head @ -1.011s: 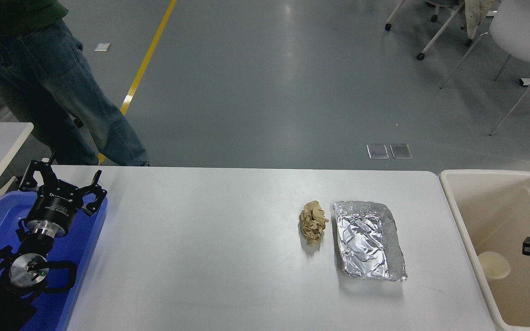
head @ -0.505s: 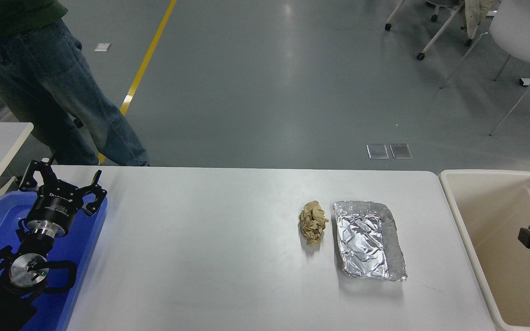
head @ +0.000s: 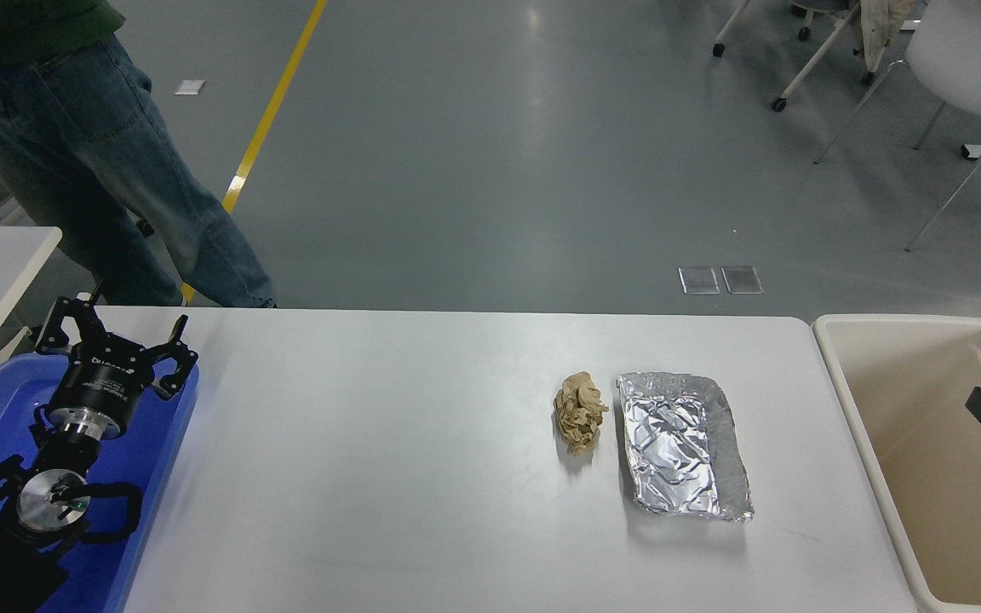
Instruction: Clean the table surface
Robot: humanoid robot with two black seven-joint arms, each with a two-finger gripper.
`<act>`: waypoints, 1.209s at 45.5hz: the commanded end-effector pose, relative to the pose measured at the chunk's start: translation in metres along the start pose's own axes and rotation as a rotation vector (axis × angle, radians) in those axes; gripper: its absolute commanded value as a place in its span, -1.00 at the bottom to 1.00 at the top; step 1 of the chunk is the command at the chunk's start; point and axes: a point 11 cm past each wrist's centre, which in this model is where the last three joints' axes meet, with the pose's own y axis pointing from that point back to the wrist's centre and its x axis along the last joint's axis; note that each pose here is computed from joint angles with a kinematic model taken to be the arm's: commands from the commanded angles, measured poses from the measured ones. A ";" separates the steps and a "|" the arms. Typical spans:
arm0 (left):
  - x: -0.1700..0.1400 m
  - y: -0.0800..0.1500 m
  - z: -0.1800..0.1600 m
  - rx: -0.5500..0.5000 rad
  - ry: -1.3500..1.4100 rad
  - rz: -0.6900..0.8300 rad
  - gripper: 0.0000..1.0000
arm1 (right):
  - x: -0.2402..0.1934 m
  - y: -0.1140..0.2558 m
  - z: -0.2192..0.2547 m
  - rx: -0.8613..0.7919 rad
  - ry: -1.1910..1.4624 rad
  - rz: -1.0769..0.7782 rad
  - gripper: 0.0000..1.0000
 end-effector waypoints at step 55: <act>0.000 0.000 0.000 -0.001 0.000 0.000 1.00 | 0.022 0.076 -0.135 0.518 -1.123 -0.281 1.00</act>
